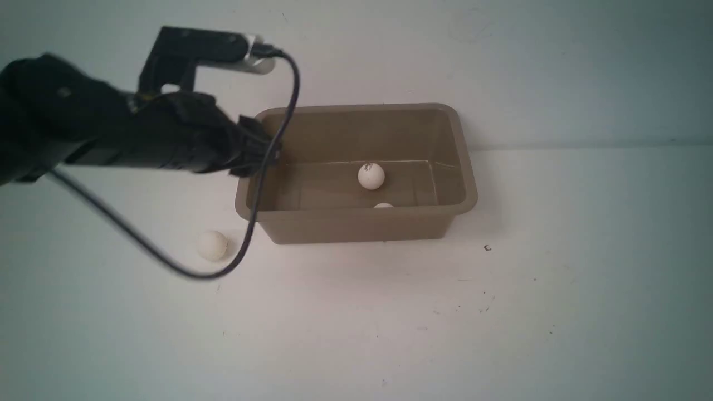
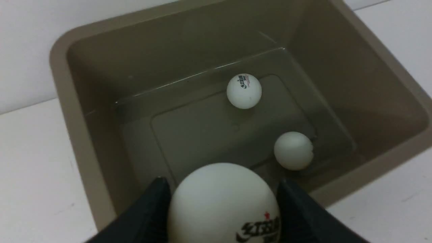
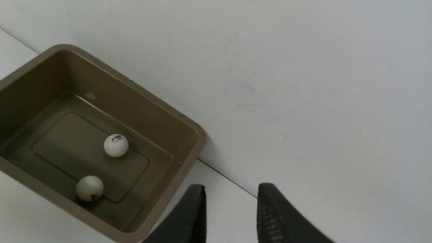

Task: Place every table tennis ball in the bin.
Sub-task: Use the left arm to put the table tennis ball into the box, then use the left arm to clamp the table tennis ball closest to it

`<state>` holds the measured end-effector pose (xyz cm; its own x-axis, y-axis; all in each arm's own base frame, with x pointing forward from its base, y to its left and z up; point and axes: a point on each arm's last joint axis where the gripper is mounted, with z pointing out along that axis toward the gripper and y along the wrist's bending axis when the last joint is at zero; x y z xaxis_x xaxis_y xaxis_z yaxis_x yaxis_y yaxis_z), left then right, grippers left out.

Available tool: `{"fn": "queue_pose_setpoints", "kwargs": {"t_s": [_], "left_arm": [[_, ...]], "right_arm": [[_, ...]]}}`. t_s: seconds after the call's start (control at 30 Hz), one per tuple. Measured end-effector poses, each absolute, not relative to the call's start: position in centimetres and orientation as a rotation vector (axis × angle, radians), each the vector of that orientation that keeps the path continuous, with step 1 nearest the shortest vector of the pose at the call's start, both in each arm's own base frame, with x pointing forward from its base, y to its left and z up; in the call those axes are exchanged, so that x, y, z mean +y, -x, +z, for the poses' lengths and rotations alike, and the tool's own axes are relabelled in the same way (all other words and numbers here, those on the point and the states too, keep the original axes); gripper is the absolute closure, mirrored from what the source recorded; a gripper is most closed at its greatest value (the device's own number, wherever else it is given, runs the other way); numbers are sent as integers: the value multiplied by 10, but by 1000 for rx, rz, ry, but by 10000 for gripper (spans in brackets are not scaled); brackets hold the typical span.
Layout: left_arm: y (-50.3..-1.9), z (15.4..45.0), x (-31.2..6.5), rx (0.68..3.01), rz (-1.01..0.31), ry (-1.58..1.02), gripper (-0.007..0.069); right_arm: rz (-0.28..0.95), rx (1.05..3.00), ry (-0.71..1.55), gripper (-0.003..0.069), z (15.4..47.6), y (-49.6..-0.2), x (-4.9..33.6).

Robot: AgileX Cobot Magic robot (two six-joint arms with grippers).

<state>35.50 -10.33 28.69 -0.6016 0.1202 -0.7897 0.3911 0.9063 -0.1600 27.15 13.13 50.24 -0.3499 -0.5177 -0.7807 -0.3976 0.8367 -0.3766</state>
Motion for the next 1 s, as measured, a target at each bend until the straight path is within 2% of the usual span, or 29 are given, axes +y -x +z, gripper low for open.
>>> {"fn": "queue_pose_setpoints", "kwargs": {"t_s": [0.17, 0.37, 0.47, 0.57, 0.63, 0.77, 0.9, 1.0], "left_arm": [[-407, 249, -119, 2315, -406, -489, 272], [-437, 219, -130, 2371, -414, -687, 272], [-444, 213, -133, 2369, -424, -710, 218], [-446, 217, -135, 2361, -437, -715, 122], [-445, 225, -137, 2370, -455, -758, 101], [-434, 250, -132, 2373, -427, -862, 118], [-415, 303, -111, 2302, -336, -887, 188], [-384, 363, -87, 2209, -288, -844, 235]], "right_arm": [[-110, 1995, 679, 453, 501, -271, 133], [-58, 2009, 683, 453, 500, -269, 136], [-30, 2029, 687, 453, 499, -267, 138], [-23, 2040, 690, 453, 498, -267, 138], [-21, 2041, 690, 453, 498, -267, 138], [-22, 2043, 691, 453, 498, -267, 138], [-23, 2049, 693, 453, 497, -266, 138], [-26, 2047, 697, 453, 497, -266, 138]]}}
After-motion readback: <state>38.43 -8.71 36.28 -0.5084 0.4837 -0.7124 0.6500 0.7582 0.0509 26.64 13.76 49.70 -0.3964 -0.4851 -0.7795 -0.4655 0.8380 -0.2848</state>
